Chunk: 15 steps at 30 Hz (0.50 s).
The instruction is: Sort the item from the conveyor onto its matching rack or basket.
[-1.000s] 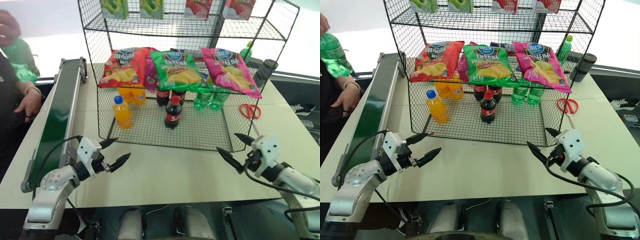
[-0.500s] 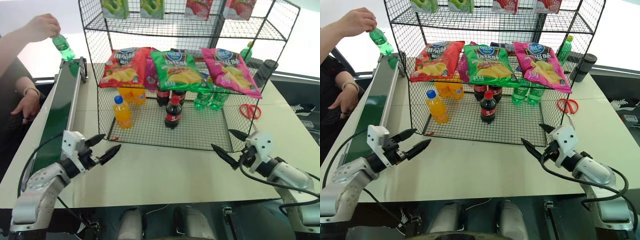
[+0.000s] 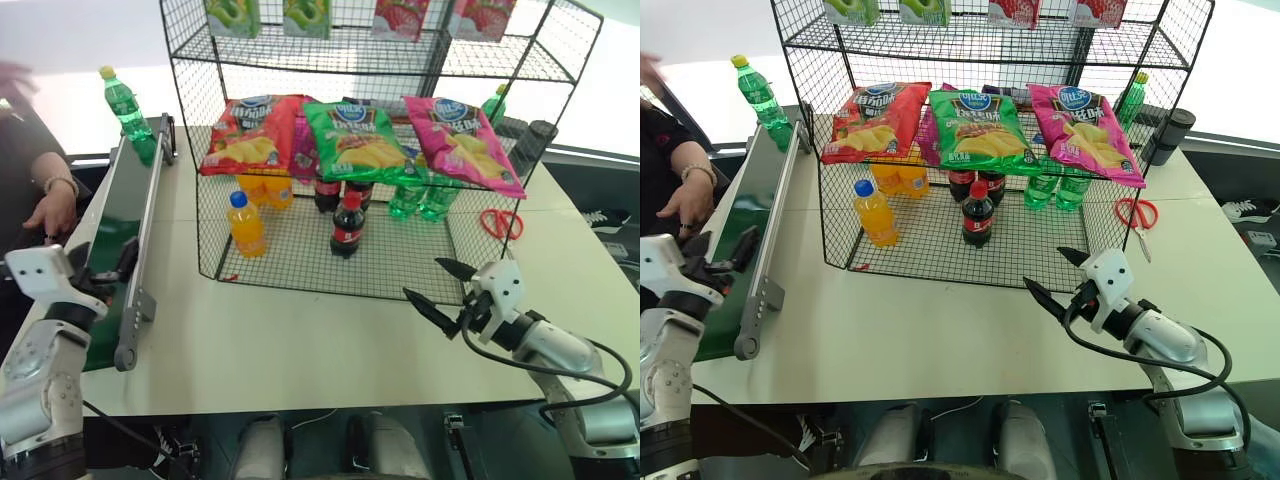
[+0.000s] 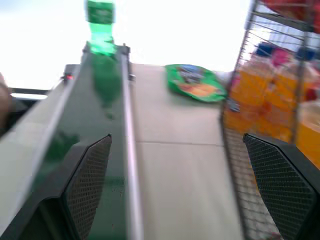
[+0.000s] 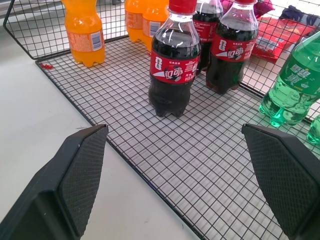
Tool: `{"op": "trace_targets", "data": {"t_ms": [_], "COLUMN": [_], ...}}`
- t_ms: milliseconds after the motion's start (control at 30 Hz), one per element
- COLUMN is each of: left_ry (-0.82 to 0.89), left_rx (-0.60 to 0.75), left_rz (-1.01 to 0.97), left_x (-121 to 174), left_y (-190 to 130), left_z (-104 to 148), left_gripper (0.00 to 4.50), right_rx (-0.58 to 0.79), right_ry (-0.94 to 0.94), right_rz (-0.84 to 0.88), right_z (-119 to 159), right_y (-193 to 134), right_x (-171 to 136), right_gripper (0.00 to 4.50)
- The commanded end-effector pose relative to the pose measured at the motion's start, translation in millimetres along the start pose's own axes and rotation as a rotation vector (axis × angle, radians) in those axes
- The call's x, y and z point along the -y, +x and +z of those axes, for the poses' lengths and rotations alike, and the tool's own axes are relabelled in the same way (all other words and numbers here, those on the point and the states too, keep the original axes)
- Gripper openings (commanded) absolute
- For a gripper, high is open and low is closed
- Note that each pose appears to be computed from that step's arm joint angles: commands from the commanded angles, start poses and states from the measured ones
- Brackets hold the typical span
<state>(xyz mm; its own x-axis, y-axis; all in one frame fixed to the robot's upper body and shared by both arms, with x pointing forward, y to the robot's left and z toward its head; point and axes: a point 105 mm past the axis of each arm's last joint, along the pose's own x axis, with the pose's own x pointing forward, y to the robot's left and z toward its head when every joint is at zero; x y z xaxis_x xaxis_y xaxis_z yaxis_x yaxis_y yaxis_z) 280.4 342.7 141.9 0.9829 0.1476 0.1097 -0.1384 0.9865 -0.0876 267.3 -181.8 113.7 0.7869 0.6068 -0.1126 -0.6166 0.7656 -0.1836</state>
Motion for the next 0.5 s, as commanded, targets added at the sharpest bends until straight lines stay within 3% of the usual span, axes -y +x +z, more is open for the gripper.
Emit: {"op": "trace_targets", "data": {"t_ms": [33, 267, 500], "left_ry": [0.035, 0.022, 0.045], "left_rx": [0.043, 0.045, 0.043], "left_rz": [0.072, 0.172, 0.164], "left_x": [-13.6, -31.1, -29.4], "left_y": [-5.7, -17.7, -17.2], "left_z": [10.8, 2.8, -8.7], "left_gripper": [4.5, 4.5, 4.5], "right_rx": [0.047, 0.066, 0.11], "right_ry": [-0.014, 0.007, 0.04], "right_rz": [0.009, 0.042, 0.091], "right_z": [10.5, 12.9, 19.8], "right_y": [2.7, 11.9, 24.6], "right_x": [-5.3, -17.1, -36.0], "right_gripper": [4.46, 4.46, 4.46]}}
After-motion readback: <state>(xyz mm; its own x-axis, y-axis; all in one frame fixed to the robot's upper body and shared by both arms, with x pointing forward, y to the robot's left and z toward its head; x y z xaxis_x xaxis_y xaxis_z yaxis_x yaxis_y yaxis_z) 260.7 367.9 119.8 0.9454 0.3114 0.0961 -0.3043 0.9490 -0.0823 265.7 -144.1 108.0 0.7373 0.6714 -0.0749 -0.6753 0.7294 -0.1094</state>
